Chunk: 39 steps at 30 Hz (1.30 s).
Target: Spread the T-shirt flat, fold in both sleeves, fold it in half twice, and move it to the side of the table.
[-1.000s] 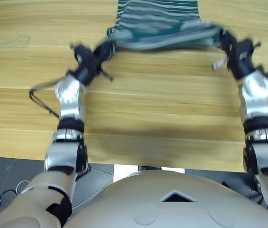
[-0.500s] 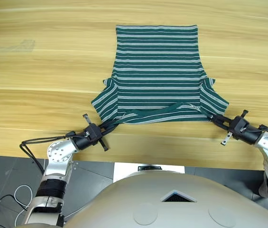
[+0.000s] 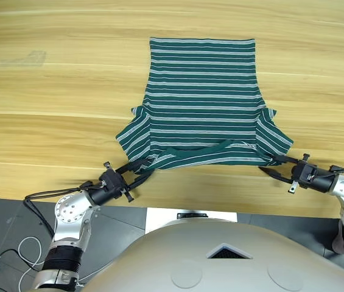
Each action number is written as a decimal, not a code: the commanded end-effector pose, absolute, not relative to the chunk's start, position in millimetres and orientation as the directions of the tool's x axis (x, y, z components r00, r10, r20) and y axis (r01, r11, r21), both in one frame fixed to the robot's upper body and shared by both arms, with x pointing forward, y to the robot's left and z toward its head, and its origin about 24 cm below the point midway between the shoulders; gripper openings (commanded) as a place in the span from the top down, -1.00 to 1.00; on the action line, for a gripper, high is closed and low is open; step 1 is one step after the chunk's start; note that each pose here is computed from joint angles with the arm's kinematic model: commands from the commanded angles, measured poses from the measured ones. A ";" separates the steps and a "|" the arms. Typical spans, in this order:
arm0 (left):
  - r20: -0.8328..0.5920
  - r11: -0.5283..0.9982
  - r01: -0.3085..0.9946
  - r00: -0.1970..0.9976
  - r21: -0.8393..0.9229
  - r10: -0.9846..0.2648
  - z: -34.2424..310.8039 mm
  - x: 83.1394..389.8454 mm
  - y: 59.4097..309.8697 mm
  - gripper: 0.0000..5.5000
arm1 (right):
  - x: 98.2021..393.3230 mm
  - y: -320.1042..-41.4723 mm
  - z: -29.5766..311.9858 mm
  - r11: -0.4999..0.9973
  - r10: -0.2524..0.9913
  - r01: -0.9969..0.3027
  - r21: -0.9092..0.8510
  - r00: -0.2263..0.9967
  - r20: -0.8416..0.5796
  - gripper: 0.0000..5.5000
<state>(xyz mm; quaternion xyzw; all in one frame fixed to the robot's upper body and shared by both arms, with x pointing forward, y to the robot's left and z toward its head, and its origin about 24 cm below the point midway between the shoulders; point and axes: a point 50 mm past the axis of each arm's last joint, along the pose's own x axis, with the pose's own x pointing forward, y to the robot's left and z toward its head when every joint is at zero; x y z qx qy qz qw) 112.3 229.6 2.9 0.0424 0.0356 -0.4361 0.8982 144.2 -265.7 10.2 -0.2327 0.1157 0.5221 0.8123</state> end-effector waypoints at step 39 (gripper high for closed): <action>-0.192 0.597 0.753 0.652 0.276 -0.734 22.3 292.9 124.3 -0.28 | 248.9 -164.1 -1.3 0.434 0.854 -0.877 -0.208 0.474 -0.216 -0.11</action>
